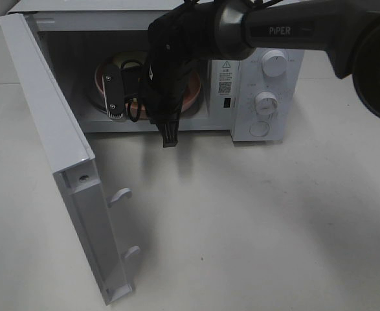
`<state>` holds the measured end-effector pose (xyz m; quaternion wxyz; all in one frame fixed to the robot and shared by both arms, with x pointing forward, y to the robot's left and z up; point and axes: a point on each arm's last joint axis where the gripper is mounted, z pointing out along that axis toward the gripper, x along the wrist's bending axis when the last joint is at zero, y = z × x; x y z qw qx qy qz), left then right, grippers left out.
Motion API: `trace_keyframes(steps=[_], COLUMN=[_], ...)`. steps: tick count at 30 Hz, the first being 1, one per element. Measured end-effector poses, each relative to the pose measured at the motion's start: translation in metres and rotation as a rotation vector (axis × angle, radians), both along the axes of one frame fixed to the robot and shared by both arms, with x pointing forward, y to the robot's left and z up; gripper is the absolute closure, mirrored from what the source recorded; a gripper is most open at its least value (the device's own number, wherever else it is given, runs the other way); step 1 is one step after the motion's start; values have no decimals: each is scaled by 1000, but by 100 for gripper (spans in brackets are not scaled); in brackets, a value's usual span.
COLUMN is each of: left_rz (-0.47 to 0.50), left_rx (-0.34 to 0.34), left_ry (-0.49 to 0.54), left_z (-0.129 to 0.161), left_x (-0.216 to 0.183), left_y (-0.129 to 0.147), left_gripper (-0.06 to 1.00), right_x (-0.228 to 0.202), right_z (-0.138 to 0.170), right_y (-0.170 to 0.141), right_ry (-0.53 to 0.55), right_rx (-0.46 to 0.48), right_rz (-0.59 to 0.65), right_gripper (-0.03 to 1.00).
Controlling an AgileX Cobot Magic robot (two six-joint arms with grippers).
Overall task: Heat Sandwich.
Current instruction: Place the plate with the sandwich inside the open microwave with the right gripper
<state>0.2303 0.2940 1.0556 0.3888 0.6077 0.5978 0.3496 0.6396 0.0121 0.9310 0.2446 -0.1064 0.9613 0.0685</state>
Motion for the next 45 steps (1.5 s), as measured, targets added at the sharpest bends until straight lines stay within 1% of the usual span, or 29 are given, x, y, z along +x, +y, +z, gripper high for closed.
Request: trace_keyframes(steps=[4, 10, 21, 25, 29, 31, 32, 34, 36, 37, 38, 39, 40, 41, 43, 44, 45], left_rz=[0, 0, 0, 0, 0, 0, 0, 0, 0, 0, 0, 0, 0, 0, 0, 0, 0], left_rx=[0, 0, 0, 0, 0, 0, 0, 0, 0, 0, 0, 0, 0, 0, 0, 0, 0], left_ry=[0, 0, 0, 0, 0, 0, 0, 0, 0, 0, 0, 0, 0, 0, 0, 0, 0], left_z=[0, 0, 0, 0, 0, 0, 0, 0, 0, 0, 0, 0, 0, 0, 0, 0, 0], left_x=[0, 0, 0, 0, 0, 0, 0, 0, 0, 0, 0, 0, 0, 0, 0, 0, 0], left_y=[0, 0, 0, 0, 0, 0, 0, 0, 0, 0, 0, 0, 0, 0, 0, 0, 0], left_gripper=[-2, -2, -2, -2, -2, -2, -2, -2, -2, -2, -2, -2, -2, -2, -2, -2, -2], right_x=[11, 18, 19, 19, 19, 19, 19, 19, 19, 19, 19, 19, 19, 19, 20, 20, 20], right_z=[-1, -3, -7, -7, -7, -7, -7, -6, -6, -6, -6, -6, -6, -6, -6, -6, -6], right_y=[0, 0, 1, 1, 1, 1, 1, 2, 2, 2, 2, 2, 1, 1, 1, 1, 1], right_ry=[-11, -24, -41, -45, -44, -48, -48, -49, -40, -40, -38, -33, -30, -30, -26, -21, -19], right_rx=[22, 28, -28, -39, -38, -35, -35, -30, -17, -17, -10, 7, 15, 15, 27, 40, 44], right_rz=[-31, -36, 63, 82, 82, 83, 83, 79, 51, 51, 38, 4, -12, -12, -37, -61, -68], right_gripper=[93, 93, 92, 92, 91, 87, 87, 82, 71, 71, 67, 62, 51, 51, 42, 34, 31])
